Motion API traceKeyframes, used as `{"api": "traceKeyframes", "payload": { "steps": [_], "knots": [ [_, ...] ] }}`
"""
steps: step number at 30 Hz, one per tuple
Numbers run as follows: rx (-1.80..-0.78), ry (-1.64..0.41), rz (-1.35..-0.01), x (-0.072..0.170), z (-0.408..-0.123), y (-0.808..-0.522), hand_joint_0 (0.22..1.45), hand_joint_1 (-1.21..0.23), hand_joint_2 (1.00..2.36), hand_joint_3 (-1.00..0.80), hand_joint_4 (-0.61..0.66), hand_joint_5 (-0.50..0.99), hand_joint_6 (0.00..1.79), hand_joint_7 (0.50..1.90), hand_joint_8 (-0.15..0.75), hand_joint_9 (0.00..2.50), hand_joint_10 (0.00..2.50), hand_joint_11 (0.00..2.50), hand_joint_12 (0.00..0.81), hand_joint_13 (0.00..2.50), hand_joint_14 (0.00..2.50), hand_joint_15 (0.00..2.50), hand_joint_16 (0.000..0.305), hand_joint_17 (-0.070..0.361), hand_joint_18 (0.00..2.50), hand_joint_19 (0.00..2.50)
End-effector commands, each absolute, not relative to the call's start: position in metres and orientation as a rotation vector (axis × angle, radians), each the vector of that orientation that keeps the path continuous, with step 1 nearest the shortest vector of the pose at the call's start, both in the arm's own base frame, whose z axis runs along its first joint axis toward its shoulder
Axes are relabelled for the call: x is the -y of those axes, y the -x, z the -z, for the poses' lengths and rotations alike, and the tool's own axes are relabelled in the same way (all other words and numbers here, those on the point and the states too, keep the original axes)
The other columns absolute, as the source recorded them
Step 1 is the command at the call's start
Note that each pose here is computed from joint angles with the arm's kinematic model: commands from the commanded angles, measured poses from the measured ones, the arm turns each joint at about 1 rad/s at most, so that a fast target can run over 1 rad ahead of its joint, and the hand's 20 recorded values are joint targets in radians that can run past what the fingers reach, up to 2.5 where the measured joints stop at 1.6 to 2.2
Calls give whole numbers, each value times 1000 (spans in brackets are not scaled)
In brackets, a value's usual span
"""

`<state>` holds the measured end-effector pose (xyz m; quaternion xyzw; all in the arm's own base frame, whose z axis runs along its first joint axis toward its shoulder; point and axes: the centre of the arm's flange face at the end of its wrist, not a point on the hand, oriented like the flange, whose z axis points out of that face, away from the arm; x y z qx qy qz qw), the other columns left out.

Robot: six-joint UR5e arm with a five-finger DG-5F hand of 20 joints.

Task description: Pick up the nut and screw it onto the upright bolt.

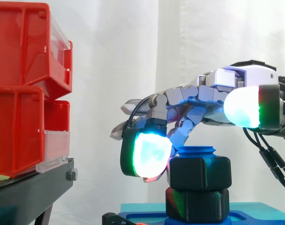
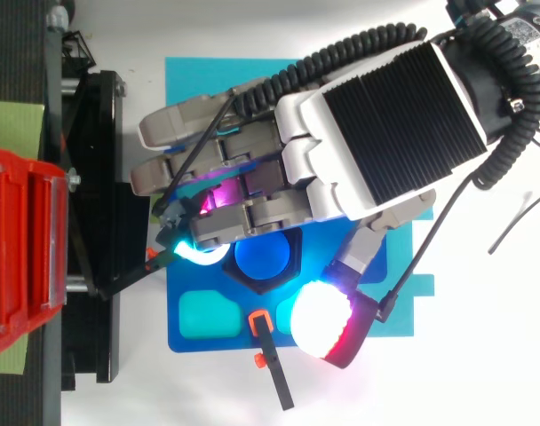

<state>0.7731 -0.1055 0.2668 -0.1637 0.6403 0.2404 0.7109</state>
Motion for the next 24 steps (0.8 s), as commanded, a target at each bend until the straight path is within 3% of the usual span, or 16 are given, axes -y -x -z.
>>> {"api": "traceKeyframes", "payload": {
  "steps": [1, 11, 24],
  "knots": [
    [-1426, 362, -534, 106, -266, -773, 517, -117, 1000, -500, 185, 40, 503, 1296, 267, 916, 0, 0, 290, 435, 0, 0, 31, 71, 101, 0],
    [-1432, 369, -541, 112, -266, -770, 521, -139, 1000, -500, 179, 63, 501, 1394, 268, 1045, 0, 0, 267, 541, 0, 0, 28, 64, 208, 0],
    [-1405, 375, -530, 119, -276, -773, 517, -110, 1000, -500, 136, 61, 595, 1242, 265, 1193, 0, 0, 231, 670, 0, 0, 24, 55, 351, 0]
  ]
}}
